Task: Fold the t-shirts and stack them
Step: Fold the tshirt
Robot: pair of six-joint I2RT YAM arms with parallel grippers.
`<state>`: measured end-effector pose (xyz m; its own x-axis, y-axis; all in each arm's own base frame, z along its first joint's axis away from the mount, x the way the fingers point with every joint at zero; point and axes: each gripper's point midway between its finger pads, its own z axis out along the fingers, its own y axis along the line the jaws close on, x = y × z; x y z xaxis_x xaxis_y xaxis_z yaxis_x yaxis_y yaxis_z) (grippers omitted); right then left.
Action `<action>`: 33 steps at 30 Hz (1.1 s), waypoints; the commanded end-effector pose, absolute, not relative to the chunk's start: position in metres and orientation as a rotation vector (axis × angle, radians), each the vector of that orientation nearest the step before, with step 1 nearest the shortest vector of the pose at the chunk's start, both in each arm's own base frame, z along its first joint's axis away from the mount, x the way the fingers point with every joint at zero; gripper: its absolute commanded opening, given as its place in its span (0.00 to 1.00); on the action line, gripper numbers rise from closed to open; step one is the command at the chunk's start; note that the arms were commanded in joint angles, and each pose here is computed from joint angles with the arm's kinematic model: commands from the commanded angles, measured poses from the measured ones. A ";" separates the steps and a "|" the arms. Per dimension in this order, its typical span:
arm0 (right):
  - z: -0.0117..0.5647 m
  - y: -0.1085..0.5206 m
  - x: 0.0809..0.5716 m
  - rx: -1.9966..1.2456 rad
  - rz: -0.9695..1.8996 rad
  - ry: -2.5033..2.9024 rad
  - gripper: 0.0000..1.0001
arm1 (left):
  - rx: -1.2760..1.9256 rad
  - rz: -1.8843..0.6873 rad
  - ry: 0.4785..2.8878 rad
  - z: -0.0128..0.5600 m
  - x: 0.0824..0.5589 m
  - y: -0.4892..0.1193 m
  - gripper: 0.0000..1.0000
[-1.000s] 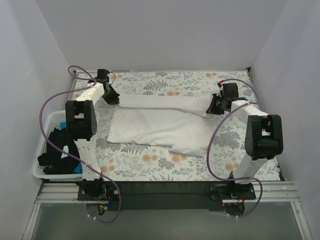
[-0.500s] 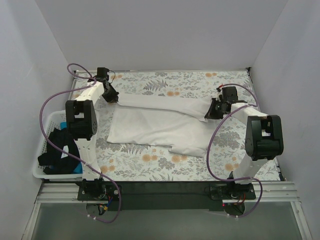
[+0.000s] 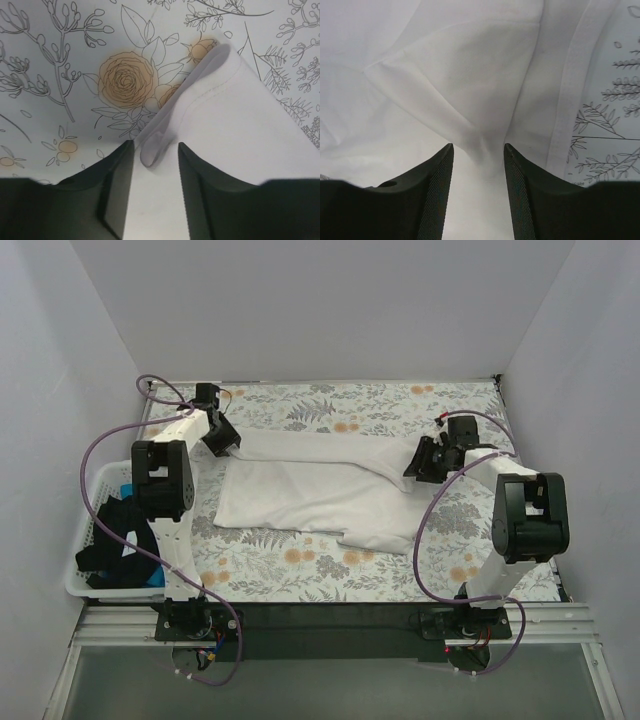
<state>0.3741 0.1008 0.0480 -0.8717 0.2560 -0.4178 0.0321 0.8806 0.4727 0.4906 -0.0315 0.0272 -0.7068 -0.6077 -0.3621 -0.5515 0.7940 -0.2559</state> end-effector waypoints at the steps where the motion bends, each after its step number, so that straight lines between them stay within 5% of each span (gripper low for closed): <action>1: 0.097 0.083 0.408 0.210 0.628 2.390 0.55 | -0.841 -0.173 2.387 0.088 0.500 -0.020 0.47; 5: 0.113 0.061 0.433 0.240 0.658 2.297 0.58 | -0.809 -0.212 2.324 0.119 0.508 -0.025 0.59; 8: 0.122 0.055 0.452 0.250 0.684 2.231 0.58 | -0.755 -0.235 2.304 0.127 0.516 -0.037 0.59; 18: 0.100 0.061 0.500 0.239 0.830 2.168 0.52 | -0.685 -0.295 2.330 0.082 0.542 -0.072 0.45; 33: 0.069 0.067 0.517 0.188 0.890 2.174 0.38 | -0.738 -0.201 2.441 0.015 0.523 -0.066 0.41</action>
